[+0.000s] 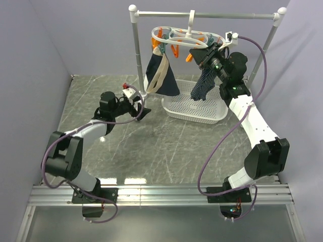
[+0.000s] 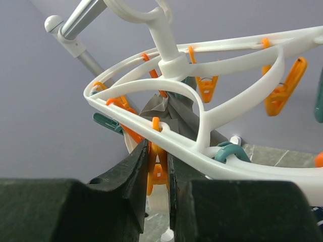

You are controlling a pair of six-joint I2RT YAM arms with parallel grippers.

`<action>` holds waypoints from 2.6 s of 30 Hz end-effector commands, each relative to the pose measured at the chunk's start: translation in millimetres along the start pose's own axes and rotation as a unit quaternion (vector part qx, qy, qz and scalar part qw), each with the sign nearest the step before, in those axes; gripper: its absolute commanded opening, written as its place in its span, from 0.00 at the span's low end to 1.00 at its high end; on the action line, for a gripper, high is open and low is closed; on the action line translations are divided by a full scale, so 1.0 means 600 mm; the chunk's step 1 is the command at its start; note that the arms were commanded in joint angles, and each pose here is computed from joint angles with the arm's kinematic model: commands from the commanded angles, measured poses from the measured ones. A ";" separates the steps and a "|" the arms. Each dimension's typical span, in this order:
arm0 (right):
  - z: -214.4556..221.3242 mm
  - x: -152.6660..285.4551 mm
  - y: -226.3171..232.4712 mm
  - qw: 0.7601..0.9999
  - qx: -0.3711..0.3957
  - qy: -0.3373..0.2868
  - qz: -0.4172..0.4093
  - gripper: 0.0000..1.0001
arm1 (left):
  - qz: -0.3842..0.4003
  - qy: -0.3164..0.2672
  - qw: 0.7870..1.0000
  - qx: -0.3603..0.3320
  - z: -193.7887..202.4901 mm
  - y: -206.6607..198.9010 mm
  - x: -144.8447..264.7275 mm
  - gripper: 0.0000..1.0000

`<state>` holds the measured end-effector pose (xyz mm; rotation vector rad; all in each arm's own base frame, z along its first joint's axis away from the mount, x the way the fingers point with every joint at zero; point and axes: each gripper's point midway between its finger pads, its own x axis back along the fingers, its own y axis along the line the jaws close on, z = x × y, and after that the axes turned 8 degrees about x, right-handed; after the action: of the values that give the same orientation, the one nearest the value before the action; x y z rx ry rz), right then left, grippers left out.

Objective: Clip the underwear to the hanger

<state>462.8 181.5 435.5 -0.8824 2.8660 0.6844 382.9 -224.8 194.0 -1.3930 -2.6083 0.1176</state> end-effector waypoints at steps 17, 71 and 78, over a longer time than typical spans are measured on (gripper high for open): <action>-0.051 -0.006 0.031 0.999 0.024 -0.031 -0.036 0.00 | 0.019 -0.151 0.972 -0.182 -0.095 0.026 -0.104 0.89; -0.073 0.000 0.048 0.998 0.016 -0.054 -0.038 0.00 | 0.083 -0.129 0.965 -0.215 -0.258 -0.173 -0.228 0.00; -0.061 0.002 0.047 0.998 0.024 -0.043 -0.039 0.00 | 0.070 -0.136 0.972 -0.175 -0.264 -0.176 -0.246 0.00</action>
<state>470.3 183.5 434.8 -0.8954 2.8625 0.6920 406.7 -405.9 316.6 -1.8062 -2.7891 -0.2280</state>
